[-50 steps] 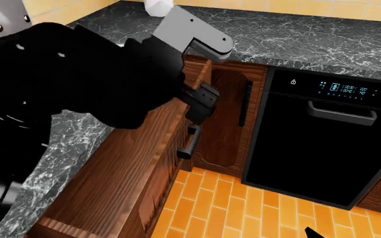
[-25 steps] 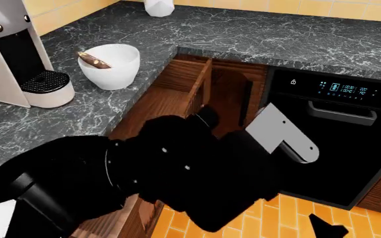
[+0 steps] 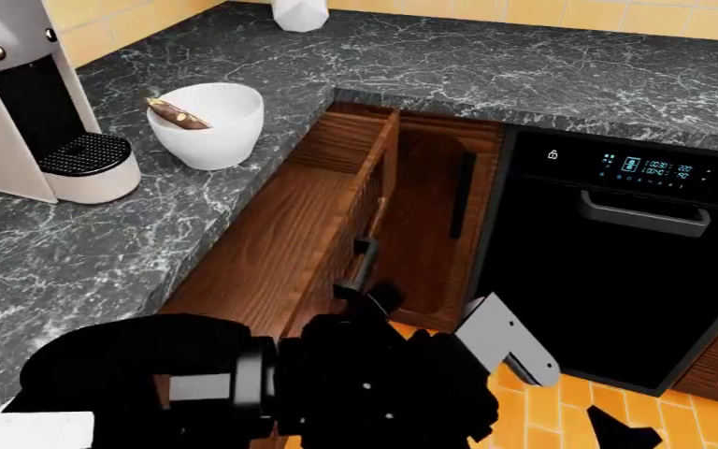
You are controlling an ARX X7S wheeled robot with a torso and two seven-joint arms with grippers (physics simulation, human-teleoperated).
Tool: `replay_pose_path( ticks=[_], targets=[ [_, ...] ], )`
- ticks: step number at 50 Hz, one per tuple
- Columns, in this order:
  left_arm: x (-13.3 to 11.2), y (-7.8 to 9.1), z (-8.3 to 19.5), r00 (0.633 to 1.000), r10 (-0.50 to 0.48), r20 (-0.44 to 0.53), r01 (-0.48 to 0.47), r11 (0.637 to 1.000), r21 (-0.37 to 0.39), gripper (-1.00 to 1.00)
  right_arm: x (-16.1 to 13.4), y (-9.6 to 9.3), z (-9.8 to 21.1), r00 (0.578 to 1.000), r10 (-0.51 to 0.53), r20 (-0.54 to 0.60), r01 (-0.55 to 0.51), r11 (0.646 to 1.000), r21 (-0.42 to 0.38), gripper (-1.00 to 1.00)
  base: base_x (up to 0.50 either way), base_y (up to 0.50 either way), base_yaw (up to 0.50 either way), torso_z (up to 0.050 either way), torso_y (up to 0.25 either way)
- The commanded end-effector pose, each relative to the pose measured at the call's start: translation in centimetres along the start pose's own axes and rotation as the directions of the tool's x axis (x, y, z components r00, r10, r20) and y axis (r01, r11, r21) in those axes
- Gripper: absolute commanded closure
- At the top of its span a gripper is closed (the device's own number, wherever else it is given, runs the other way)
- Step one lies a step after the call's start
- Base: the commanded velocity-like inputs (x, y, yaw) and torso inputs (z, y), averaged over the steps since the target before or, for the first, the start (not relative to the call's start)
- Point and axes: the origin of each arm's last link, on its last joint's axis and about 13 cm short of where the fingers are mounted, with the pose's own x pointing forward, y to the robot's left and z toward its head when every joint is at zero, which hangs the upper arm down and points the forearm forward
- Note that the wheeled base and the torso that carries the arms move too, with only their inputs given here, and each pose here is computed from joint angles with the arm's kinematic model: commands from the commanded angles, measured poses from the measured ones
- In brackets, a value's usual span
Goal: Place the bar in the bowl and close the drawer.
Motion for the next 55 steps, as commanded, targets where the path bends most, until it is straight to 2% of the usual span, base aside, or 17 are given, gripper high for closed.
replay_pose_path(
  ticks=[1,9,23,39,46,55],
  targets=[
    [1.8,-1.7,-2.8,0.996,0.014,-0.092,-0.01,0.999,0.045,-1.0,-0.5,-0.4,-0.3,1.0,-0.002,0.0,0.002,1.0,0.01,-1.0,0.0,0.0,0.0,0.0,0.0],
    [2.5,-2.7,-4.7,0.99,-0.006,-0.138,0.021,0.994,0.106,-1.0,-0.7,-0.6,-0.5,1.0,-0.003,0.002,0.003,1.0,0.011,-1.0,0.0,0.0,0.0,0.0,0.0],
    [4.5,-3.3,-7.2,0.977,0.051,-0.208,-0.014,0.985,0.172,-1.0,-0.8,-0.9,-0.8,1.0,-0.007,0.002,0.007,1.0,0.016,-1.0,0.0,0.0,0.0,0.0,0.0],
    [5.7,-4.5,-10.2,0.952,0.043,-0.301,0.018,0.98,0.198,-1.0,-1.1,-1.2,-1.1,1.0,-0.01,0.003,0.01,1.0,0.022,-1.0,0.0,0.0,0.0,0.0,0.0],
    [6.5,-4.3,-11.1,0.937,0.076,-0.342,-0.002,0.977,0.211,-1.0,-1.2,-1.2,-1.2,1.0,-0.011,0.003,0.011,1.0,0.021,-1.0,0.0,0.0,0.0,0.0,0.0],
    [7.2,-4.0,-11.8,0.914,0.066,-0.399,0.01,0.983,0.185,-1.0,-1.2,-1.2,-1.2,1.0,-0.009,0.004,0.009,1.0,0.019,-1.0,0.0,0.0,0.0,0.0,0.0]
  ],
)
